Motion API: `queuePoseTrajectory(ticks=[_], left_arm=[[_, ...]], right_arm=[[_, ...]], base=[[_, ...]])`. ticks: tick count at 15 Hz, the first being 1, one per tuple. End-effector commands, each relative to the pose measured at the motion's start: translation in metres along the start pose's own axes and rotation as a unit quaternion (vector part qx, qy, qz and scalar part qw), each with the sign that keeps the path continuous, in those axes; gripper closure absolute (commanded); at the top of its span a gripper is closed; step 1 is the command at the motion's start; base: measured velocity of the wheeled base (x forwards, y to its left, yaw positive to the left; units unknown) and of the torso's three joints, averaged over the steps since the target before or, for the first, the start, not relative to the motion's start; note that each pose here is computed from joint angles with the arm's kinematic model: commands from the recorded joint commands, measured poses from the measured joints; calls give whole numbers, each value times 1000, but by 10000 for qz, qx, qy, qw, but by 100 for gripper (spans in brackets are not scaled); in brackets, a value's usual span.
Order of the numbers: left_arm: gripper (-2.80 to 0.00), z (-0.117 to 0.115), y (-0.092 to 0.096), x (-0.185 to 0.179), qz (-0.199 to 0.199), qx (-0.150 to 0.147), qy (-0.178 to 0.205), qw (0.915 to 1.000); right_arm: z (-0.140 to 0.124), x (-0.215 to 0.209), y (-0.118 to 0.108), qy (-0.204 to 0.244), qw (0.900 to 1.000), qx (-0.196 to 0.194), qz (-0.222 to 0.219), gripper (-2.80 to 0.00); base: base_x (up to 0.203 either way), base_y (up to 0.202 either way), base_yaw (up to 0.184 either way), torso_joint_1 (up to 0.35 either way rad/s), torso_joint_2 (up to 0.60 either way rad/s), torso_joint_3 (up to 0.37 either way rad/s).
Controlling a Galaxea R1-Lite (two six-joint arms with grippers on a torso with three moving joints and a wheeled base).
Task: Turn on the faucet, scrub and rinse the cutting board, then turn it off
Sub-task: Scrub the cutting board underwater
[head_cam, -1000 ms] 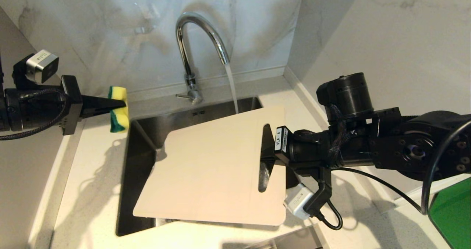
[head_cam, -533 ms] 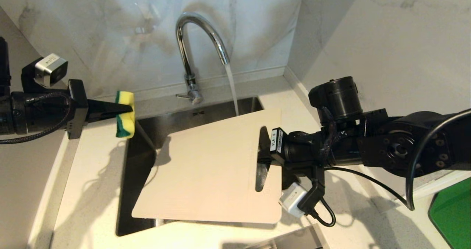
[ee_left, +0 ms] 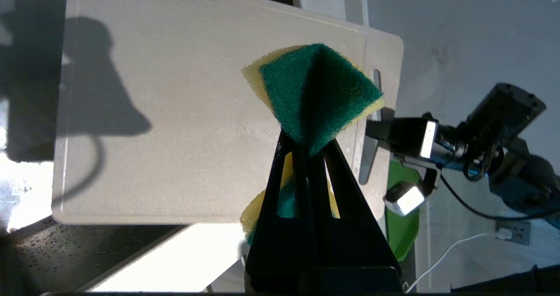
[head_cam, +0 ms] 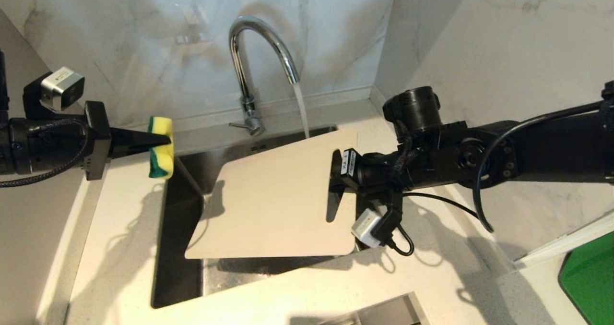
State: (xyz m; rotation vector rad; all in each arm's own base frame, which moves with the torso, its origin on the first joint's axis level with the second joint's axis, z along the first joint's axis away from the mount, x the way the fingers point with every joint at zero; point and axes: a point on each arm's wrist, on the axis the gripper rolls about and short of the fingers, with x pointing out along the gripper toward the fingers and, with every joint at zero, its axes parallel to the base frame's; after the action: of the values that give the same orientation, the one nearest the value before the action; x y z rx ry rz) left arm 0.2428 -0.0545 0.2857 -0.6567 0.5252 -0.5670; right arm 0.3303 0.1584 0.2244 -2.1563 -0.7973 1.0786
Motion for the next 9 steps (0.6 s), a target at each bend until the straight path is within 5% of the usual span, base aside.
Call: queuePoseTrajectory(ticks=[1, 9], left_arm=[[0, 0, -3, -3, -42, 10, -26, 10000], [0, 0, -6, -7, -78, 43, -67, 9999]], right_arm=[[-16, 10, 6, -101, 9997, -115, 180, 0], [-69, 13, 19, 36, 9975, -320, 629, 0]], base=[[0, 0, 0, 0, 0, 0], [0, 0, 0, 0, 0, 0]])
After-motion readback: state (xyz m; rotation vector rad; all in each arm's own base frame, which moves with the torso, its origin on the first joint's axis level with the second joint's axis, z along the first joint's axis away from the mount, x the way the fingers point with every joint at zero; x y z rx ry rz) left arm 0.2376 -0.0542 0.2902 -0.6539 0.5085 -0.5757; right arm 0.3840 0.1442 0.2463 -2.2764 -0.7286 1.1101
